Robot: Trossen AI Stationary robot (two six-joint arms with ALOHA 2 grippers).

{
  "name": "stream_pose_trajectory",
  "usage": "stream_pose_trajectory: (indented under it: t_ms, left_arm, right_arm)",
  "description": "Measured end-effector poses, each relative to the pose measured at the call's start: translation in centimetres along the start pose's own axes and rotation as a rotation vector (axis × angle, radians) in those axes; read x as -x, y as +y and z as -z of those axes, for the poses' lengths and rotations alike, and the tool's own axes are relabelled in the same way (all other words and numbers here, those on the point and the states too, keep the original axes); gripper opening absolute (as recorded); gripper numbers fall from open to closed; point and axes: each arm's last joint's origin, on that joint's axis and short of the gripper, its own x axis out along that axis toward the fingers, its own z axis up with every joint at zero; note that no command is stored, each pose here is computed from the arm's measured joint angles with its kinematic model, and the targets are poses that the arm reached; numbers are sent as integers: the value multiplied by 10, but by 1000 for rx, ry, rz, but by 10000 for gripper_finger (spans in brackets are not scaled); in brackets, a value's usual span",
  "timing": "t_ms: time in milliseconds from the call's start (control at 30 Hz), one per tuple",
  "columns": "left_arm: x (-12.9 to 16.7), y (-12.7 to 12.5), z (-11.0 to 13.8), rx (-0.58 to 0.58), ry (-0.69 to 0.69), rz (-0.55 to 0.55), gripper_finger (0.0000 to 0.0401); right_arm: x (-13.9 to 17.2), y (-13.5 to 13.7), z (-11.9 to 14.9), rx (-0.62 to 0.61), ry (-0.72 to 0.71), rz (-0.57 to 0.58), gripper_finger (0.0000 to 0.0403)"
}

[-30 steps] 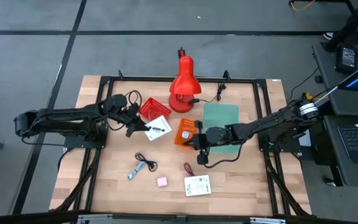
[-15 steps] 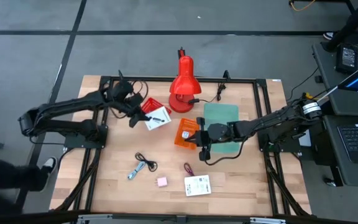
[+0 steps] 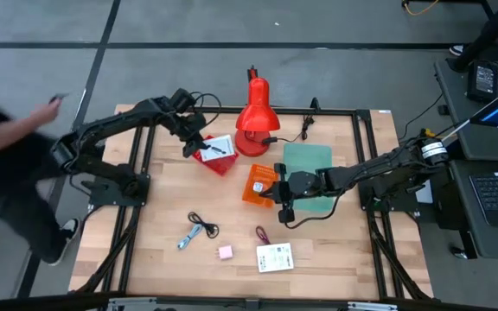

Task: Pick and place items into bin
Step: Put the top card reader box into the red bin

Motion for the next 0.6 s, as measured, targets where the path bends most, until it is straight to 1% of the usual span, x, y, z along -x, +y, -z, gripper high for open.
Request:
stream_pose_trajectory:
  t_ms: [67, 167, 267, 400, 500, 600]
  left_arm:
    - [-3, 4, -5, -54, 11, -2, 45]
    - [-6, 9, -10, -110, 57, -13, 45]
    - [-8, 13, -13, -121, 117, -29, 45]
    - [-11, 17, -14, -131, 204, -46, 45]
    - [-12, 19, -15, -169, 217, -47, 45]
    - [-13, 19, -15, -227, 221, -45, 45]
  right_arm:
    - [1, -3, 3, -24, -36, -9, 0]
    - [7, -10, 15, -45, -68, 19, 0]
    - [22, -19, 18, -91, -165, 58, 0]
    - [41, -23, 22, -103, -258, 80, 0]
    - [50, -24, 23, -107, -287, 85, 0]
    - [52, -24, 27, -107, -277, 84, 0]
